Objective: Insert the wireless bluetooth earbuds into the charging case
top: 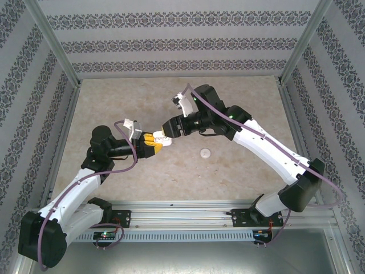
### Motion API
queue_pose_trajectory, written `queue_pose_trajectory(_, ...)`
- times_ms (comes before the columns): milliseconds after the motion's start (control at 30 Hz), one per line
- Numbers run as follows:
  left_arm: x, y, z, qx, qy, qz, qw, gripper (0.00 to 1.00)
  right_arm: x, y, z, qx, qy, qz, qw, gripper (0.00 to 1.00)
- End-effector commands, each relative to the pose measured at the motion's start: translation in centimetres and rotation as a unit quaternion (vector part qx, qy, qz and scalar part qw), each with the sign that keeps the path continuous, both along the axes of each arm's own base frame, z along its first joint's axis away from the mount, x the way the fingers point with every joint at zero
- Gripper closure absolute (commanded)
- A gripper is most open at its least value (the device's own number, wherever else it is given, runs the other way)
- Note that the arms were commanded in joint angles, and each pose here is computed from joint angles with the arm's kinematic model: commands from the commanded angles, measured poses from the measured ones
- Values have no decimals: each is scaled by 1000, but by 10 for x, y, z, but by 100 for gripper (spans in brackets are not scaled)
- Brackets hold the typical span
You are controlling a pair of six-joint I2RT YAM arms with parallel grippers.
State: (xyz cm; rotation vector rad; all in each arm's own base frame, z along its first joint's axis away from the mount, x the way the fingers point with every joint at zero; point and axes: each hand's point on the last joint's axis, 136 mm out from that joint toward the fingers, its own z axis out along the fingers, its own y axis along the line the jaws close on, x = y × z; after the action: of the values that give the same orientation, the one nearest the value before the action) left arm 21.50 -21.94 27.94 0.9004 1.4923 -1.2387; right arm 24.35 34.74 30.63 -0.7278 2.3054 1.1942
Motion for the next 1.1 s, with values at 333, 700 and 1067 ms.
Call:
queue_pose_trajectory(333,4,-2,10,1,17,3,1000,81,-41,14,40,105,21,107,988,44)
queue_pose_trajectory(700,13,-3,6,-11,65,11,998,80,-47,-2,40,99,-11,87,991,44)
queue_pose_trajectory(1067,41,0,-49,46,200,76,976,84,10,-95,-21,-39,-19,-183,982,43)
